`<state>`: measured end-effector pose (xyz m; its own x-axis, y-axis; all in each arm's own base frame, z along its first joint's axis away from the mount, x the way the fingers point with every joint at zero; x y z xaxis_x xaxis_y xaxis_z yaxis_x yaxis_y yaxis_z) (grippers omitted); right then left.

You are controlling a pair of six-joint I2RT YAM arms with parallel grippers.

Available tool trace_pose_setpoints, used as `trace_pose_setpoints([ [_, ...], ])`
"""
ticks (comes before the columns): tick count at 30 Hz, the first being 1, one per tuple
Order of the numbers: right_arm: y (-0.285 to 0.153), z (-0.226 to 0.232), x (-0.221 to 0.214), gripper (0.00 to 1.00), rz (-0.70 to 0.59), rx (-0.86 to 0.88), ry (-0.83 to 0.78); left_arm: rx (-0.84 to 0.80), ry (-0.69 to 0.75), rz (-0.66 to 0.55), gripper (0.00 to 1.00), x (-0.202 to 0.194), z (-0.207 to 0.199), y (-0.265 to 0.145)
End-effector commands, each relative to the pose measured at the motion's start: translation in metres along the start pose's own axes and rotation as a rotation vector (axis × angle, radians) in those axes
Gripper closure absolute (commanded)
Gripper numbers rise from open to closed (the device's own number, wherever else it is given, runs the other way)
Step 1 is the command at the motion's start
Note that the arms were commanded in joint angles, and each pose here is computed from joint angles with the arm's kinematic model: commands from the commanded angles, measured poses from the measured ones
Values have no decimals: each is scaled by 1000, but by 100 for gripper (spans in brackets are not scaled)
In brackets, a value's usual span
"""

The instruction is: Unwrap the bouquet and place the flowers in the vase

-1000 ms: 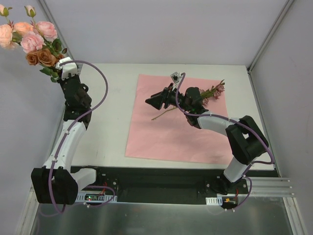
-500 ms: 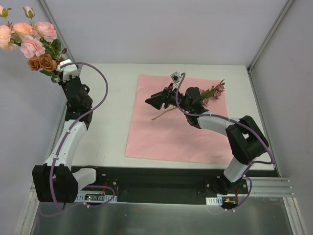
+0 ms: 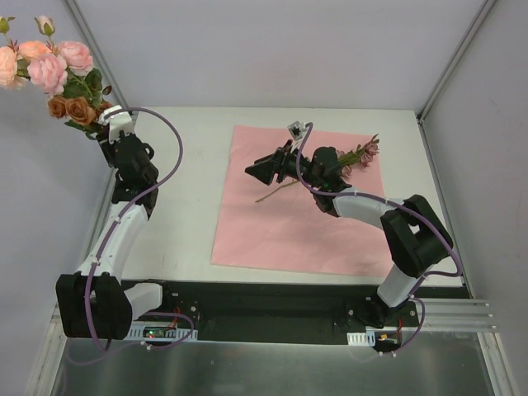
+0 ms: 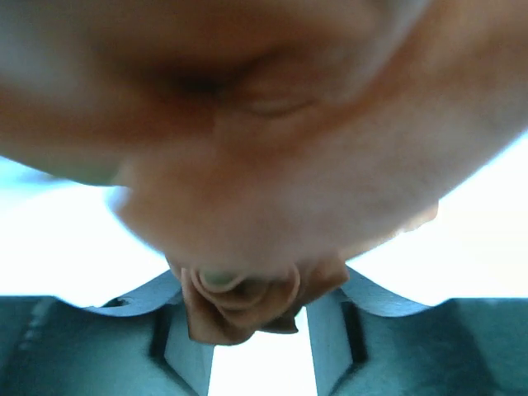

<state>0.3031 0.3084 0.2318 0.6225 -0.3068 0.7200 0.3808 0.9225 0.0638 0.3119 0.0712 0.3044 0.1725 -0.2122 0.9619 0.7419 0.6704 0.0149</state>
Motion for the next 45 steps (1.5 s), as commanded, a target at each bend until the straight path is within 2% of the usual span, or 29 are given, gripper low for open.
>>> trace_pose_setpoints([
  [1,3,10,13,23,-34,65,-39,31,-24,20,54,-5,5,-2],
  [5,4,10,12,23,-32,65,-38,27,-35,30,38,-3,7,-4],
  [6,4,9,13,23,-33,64,-38,22,-44,32,30,-3,7,-5],
  [8,4,10,12,23,-31,66,-38,17,-66,42,22,-2,9,-9],
  [9,4,8,12,23,-31,63,-36,14,-74,49,15,-2,10,-11],
  [13,5,8,12,23,-30,65,-33,-25,-162,71,4,4,17,-26],
  [15,6,7,12,23,-30,64,-27,-91,-225,96,2,1,14,-36],
  [19,8,4,11,23,-35,51,-13,-254,-362,73,1,5,16,-65],
  [24,9,-6,12,23,-62,-27,11,-557,-475,32,10,14,1,-98],
  [25,8,-9,13,23,-73,-51,16,-677,-483,29,11,19,-7,-106],
  [29,4,-30,9,23,-106,-244,67,-977,-514,77,14,32,-37,-126],
  [30,2,-39,15,23,-160,-340,79,-1066,-487,102,15,33,-54,-136],
  [32,-10,-59,6,23,-149,-556,154,-1165,-416,71,15,41,-70,-150],
  [33,-20,-75,11,23,-230,-726,165,-1205,-376,82,14,39,-83,-154],
  [34,-27,-81,14,23,-257,-824,184,-1275,-347,65,14,48,-94,-169],
  [35,-42,-91,2,22,-231,-969,226,-1310,-323,63,14,50,-101,-173],
  [36,-52,-98,5,22,-275,-1068,210,-1349,-293,120,14,43,-116,-174],
  [38,-61,-105,4,18,-276,-1159,223,-1458,-287,128,14,59,-130,-185],
  [39,-65,-107,6,18,-302,-1195,230,-1482,-251,214,14,48,-144,-185],
  [41,-75,-110,5,15,-317,-1279,247,-1543,-240,225,14,60,-155,-188],
  [42,-78,-113,8,14,-384,-1337,278,-1576,-221,274,14,54,-166,-188],
  [45,-83,-120,10,13,-393,-1472,288,-1620,-201,335,14,46,-176,-190],
])
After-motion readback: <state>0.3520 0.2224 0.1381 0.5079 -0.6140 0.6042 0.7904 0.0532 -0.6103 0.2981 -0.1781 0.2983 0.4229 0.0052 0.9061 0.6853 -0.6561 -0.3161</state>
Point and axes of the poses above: each gripper's point midway between its finger pads, its own y axis out along the fingers, its own z axis along the line the jaws close on, x = y × z, the point moved 7 cm from there along -y, back along the fingers, and after that the axes turned 8 degrees about y, right-handed, at the moved point
